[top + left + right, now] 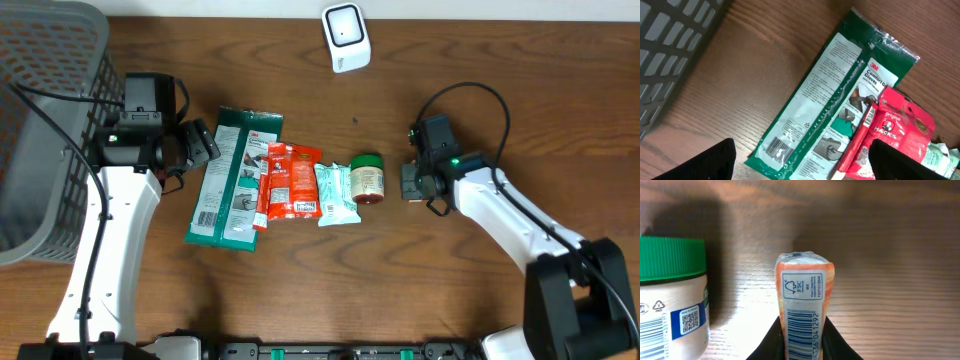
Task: Scan the item barcode
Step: 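Move the right gripper to the orange tissue pack and grasp it, then carry the tissue pack right and set it down on the table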
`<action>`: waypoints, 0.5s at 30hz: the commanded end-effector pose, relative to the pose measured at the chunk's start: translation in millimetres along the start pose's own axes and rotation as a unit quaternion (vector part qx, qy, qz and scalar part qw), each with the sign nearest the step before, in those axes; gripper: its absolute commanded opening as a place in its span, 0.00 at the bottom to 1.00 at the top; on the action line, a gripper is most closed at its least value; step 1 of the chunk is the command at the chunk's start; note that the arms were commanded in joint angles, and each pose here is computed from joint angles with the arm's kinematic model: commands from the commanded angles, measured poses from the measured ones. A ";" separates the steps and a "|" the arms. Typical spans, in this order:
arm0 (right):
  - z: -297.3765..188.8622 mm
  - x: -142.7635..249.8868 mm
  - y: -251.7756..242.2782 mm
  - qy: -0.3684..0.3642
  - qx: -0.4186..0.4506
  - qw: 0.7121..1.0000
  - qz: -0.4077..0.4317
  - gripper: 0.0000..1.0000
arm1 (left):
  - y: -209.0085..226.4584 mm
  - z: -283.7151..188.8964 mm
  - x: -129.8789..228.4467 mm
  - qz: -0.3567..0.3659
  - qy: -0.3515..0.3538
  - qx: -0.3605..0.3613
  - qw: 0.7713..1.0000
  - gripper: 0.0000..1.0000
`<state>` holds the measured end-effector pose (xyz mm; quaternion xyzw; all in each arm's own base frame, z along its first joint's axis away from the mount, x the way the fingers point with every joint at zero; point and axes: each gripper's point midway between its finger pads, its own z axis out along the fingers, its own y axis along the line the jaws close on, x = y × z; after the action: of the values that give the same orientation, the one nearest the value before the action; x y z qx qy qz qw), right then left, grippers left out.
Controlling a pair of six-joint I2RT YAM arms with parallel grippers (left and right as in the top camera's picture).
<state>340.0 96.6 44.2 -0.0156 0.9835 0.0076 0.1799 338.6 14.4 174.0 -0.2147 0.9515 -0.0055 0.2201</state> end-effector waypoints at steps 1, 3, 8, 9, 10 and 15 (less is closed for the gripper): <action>-20.5 -22.8 -21.1 -0.050 0.065 0.997 -0.002 0.15 | 1.1 -4.4 -3.6 0.003 -0.007 -0.001 1.000 0.85; -20.6 -23.0 -32.5 -0.054 0.099 0.994 -0.002 0.15 | 0.9 -4.4 -3.5 0.003 -0.007 -0.001 1.000 0.85; -11.1 -16.7 -39.9 -0.044 0.122 0.992 -0.005 0.14 | 1.0 -4.4 -3.5 0.003 -0.007 -0.001 1.000 0.85; -7.6 -15.7 -42.9 -0.043 0.131 0.990 -0.006 0.14 | 1.1 -4.4 -3.6 0.003 -0.007 -0.001 1.000 0.85; -3.9 -14.7 -46.1 -0.040 0.142 0.989 -0.007 0.14 | 1.0 -4.4 -3.5 0.003 -0.007 -0.001 1.000 0.85; 13.2 -8.0 -51.3 -0.022 0.163 0.986 -0.013 0.17 | 0.9 -4.4 -3.5 0.003 -0.007 -0.001 1.000 0.85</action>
<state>355.6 54.1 44.8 0.0073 0.9696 -0.1213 0.2124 338.7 14.4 173.9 -0.2147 0.9515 -0.0055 0.2201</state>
